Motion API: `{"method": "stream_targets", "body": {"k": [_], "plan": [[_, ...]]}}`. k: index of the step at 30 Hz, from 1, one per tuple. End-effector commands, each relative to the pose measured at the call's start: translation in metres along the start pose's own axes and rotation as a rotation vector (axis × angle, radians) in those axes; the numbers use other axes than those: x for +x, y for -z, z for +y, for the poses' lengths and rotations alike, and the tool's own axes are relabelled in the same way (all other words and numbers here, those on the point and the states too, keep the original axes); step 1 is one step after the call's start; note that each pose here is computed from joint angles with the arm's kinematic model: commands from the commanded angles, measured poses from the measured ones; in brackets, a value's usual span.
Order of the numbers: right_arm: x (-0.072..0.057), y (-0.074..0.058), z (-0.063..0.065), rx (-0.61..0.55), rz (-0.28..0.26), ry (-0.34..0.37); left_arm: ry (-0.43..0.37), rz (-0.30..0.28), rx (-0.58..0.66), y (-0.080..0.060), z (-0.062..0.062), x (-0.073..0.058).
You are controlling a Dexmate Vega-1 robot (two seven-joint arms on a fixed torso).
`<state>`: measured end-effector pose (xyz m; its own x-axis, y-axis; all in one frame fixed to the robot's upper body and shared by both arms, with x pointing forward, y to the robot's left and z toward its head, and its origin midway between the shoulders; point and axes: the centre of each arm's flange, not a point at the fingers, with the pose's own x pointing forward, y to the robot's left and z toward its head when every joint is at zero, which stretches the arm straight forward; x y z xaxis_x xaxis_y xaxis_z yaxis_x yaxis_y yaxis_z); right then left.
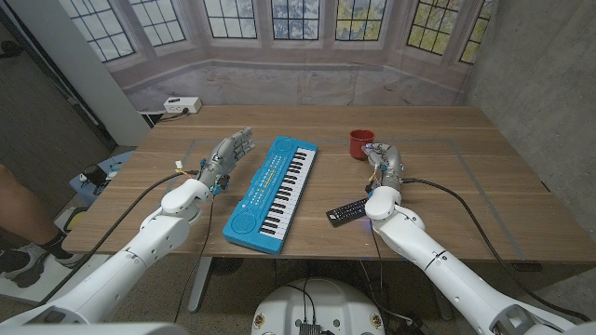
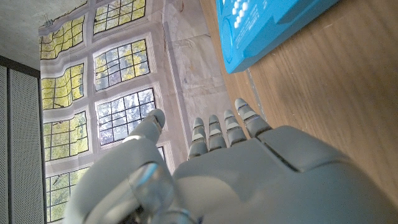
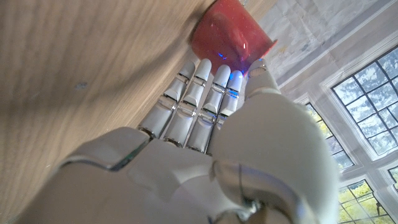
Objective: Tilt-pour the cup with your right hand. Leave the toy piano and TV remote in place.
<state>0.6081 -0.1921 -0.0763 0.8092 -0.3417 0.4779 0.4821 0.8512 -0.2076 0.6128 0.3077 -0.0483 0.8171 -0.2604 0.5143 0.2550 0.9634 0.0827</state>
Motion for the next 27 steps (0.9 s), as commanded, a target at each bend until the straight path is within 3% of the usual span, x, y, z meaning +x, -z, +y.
{"method": "stream_targets", "body": {"k": [1, 27], "plan": [[0.003, 0.001, -0.006, -0.025, 0.006, -0.043, -0.001, 0.010, -0.008, 0.002, 0.000, 0.001], [0.016, 0.003, -0.044, -0.028, 0.007, -0.062, -0.001, 0.006, -0.004, -0.003, -0.014, 0.015]]}}
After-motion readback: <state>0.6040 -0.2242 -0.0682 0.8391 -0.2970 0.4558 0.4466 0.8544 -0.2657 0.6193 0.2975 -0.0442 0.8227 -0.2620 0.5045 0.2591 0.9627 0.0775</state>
